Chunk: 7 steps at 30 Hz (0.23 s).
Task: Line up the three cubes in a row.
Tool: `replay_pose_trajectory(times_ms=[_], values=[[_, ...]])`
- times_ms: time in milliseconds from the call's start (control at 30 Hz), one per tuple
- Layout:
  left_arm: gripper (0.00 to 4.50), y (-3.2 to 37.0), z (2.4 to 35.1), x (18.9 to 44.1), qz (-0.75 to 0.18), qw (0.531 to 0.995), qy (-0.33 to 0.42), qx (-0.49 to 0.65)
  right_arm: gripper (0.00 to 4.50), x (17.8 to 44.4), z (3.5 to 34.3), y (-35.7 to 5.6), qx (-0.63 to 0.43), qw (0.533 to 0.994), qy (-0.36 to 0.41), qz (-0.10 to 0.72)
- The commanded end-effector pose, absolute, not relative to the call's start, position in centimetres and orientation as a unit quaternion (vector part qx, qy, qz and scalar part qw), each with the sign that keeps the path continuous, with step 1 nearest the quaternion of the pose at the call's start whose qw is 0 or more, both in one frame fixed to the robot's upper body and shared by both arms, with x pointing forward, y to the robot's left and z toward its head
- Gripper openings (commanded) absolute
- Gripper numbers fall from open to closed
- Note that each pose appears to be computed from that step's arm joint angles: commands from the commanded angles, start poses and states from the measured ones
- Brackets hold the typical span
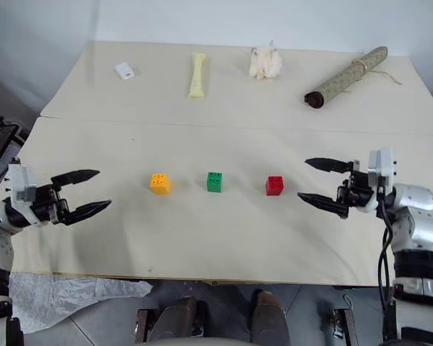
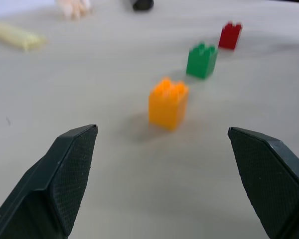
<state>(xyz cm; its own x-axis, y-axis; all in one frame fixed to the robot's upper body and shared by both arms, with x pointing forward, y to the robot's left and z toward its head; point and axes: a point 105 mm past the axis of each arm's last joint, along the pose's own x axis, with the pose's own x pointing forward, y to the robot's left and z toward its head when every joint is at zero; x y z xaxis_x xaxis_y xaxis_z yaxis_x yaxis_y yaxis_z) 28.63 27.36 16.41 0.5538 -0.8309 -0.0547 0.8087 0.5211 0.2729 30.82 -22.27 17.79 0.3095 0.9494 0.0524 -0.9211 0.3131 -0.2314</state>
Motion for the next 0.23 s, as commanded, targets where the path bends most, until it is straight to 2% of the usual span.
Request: replay_pose_trajectory(times_ms=[33, 233], values=[[4.46, 27.25, 16.55, 28.31, -0.471, 0.866, -0.039, 0.162, 4.5, 30.29, 17.01, -22.02, -0.093, 0.78, -0.075, 0.615], [4.46, 27.41, 16.28, 28.94, -0.465, 0.867, -0.039, 0.174, 4.5, 30.83, 16.9, -21.67, -0.109, 0.774, -0.075, 0.62]])
